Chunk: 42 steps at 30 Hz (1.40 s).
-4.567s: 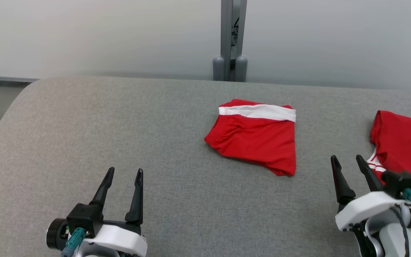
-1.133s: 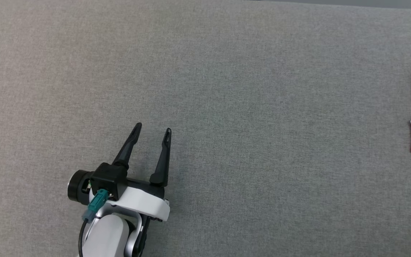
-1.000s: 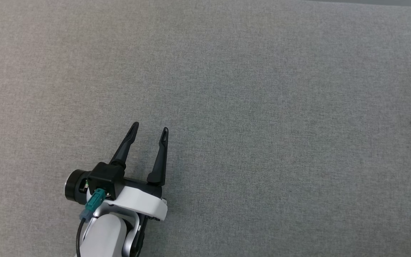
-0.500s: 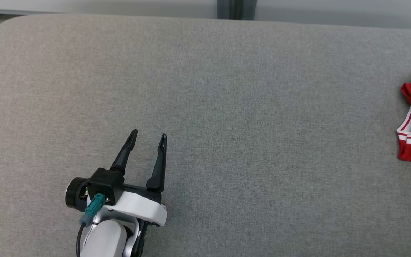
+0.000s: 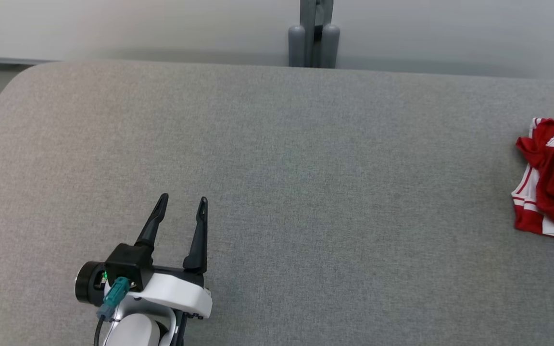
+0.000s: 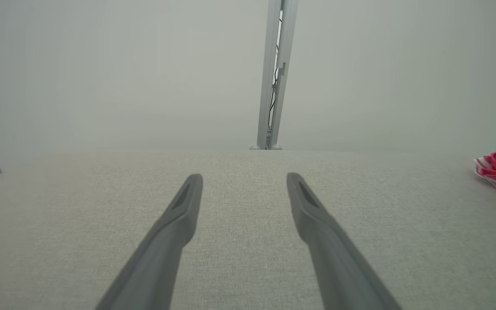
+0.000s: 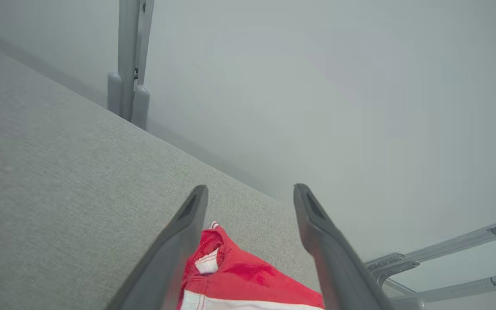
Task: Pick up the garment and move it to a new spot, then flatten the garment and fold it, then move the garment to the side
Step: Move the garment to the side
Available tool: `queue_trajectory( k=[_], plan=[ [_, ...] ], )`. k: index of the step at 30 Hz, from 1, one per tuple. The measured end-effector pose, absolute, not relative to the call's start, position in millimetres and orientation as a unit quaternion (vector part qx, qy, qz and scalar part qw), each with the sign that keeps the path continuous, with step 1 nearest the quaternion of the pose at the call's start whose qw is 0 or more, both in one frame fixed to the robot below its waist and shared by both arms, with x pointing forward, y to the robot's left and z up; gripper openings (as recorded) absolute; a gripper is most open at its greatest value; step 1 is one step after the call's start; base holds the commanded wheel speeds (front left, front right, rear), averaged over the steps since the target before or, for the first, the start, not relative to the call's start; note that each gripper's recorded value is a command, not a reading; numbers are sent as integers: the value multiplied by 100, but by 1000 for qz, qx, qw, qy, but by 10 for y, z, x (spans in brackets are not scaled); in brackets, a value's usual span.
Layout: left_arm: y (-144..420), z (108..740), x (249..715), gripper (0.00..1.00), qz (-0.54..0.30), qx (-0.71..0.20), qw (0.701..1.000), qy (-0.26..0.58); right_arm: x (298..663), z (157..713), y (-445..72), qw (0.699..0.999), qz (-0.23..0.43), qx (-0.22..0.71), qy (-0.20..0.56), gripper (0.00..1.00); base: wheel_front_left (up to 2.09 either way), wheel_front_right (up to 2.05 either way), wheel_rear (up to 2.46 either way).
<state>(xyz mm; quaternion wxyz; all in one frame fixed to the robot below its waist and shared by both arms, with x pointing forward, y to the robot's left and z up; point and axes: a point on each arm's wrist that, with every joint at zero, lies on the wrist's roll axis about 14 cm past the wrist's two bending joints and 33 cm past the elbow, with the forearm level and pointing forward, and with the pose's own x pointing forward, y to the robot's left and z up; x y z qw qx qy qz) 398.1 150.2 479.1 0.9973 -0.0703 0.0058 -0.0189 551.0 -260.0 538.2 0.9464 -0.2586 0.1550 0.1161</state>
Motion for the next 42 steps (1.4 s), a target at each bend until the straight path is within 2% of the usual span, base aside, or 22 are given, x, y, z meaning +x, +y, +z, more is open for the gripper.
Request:
queue_trajectory(
  k=[3, 4, 6, 12, 18, 20, 23, 30, 42],
  plan=[
    [1530, 4859, 3951, 100, -16, -65, 998, -4, 5472, 5576, -2248, 962, 146, -215, 87, 100, 0, 0, 0],
    [1548, 4909, 3918, 100, -13, -64, 998, -12, 5424, 5734, -2096, 971, 154, -179, 37, 100, 0, 0, 0],
    [1568, 4966, 3893, 100, -11, -62, 998, -20, 5365, 5896, -1999, 978, 153, -142, -14, 100, 0, 0, 0],
    [1584, 5067, 3784, 100, -9, -60, 997, -36, 5053, 5967, -1604, 984, 160, -38, -75, 100, 0, 0, 0],
    [1671, 5149, 3695, 100, 8, -59, 997, -50, 4701, 6126, -1560, 982, 124, 34, -142, 100, 0, 0, 0],
    [1686, 5151, 3665, 100, 11, -64, 997, -50, 4538, 6049, -1475, 981, 124, 25, -146, 100, 0, 0, 0],
    [1727, 5117, 3601, 100, 18, -73, 996, -46, 4323, 5873, -1465, 983, 92, 78, -139, 100, 0, 0, 0],
    [1755, 5108, 3512, 100, 23, -82, 995, -46, 3903, 5392, -1458, 992, 82, 35, -85, 100, 0, 0, 0],
    [1656, 5031, 3494, 100, 2, -89, 995, -34, 3825, 5299, -1545, 993, 68, 57, -74, 100, 0, 0, 0]
  ],
)
